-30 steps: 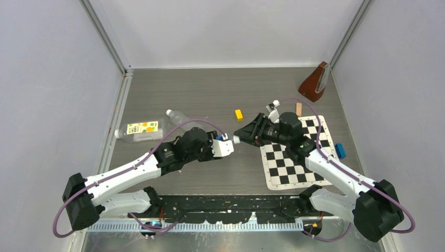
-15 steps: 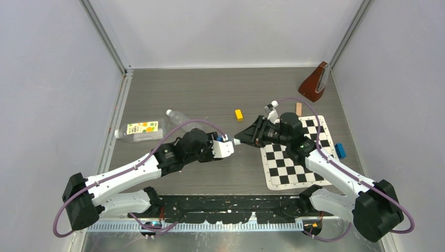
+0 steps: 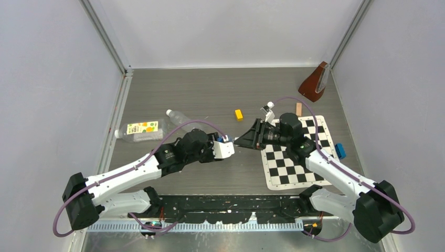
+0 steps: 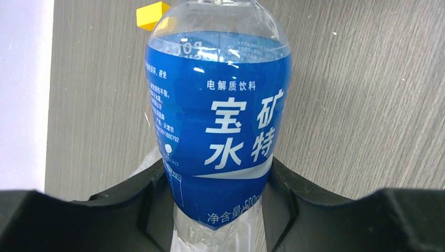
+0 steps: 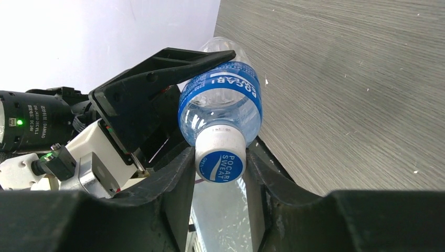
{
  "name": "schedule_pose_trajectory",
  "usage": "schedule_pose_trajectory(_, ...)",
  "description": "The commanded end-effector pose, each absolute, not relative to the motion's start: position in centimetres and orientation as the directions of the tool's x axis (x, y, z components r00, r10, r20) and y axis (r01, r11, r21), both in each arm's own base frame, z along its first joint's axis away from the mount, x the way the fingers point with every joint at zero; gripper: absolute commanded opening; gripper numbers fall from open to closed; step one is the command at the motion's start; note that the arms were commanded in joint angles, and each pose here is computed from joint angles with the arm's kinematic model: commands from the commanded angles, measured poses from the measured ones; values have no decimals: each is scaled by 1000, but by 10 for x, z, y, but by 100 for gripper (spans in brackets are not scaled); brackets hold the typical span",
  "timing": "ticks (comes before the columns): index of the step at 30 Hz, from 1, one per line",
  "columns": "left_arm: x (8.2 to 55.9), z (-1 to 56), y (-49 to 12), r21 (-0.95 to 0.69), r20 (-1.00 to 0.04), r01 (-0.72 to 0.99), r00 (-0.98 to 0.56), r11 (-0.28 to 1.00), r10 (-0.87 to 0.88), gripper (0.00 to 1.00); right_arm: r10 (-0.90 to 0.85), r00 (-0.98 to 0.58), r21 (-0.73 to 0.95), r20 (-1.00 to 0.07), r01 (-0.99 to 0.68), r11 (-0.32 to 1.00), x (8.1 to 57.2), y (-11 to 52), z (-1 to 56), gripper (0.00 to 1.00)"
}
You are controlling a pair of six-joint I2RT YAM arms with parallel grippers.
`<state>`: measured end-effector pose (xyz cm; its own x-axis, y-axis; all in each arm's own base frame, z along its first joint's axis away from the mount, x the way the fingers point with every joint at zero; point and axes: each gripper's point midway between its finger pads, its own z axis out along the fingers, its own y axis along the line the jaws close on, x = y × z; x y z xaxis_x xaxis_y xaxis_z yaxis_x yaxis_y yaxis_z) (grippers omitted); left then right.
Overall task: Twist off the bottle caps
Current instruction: Unscrew the bottle cap from the plastic bottle.
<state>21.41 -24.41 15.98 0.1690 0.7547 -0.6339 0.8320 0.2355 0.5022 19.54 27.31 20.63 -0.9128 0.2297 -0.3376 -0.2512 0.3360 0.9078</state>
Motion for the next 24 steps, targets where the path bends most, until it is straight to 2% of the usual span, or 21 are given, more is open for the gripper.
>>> schedule_pose_trajectory(1, 220, 171, -251, 514, -663, 815, 179, 267, 727, 10, 186, -889, 890, -419, -361, 279, 184, 276, 232, 41)
schedule_pose_trajectory(3, 220, 170, -251, 513, -660, 817, 181, 261, 729, 10, 193, -887, 890, -420, -360, 281, 185, 275, 231, 40)
schedule_pose_trajectory(6, 219, 171, -251, 511, -661, 820, 183, 258, 728, 10, 217, -882, 887, -420, -348, 302, 190, 273, 230, 52)
schedule_pose_trajectory(10, 218, 173, -250, 515, -658, 819, 188, 254, 729, 10, 253, -868, 882, -426, -336, 331, 195, 270, 229, 57)
schedule_pose_trajectory(13, 219, 173, -249, 519, -652, 817, 187, 253, 735, 10, 258, -866, 879, -429, -335, 339, 196, 268, 229, 56)
schedule_pose_trajectory(16, 219, 172, -249, 520, -649, 816, 187, 251, 738, 10, 248, -869, 881, -429, -342, 326, 193, 269, 232, 51)
schedule_pose_trajectory(24, 218, 173, -252, 517, -651, 822, 197, 238, 733, 10, 274, -861, 881, -428, -330, 340, 200, 269, 234, 51)
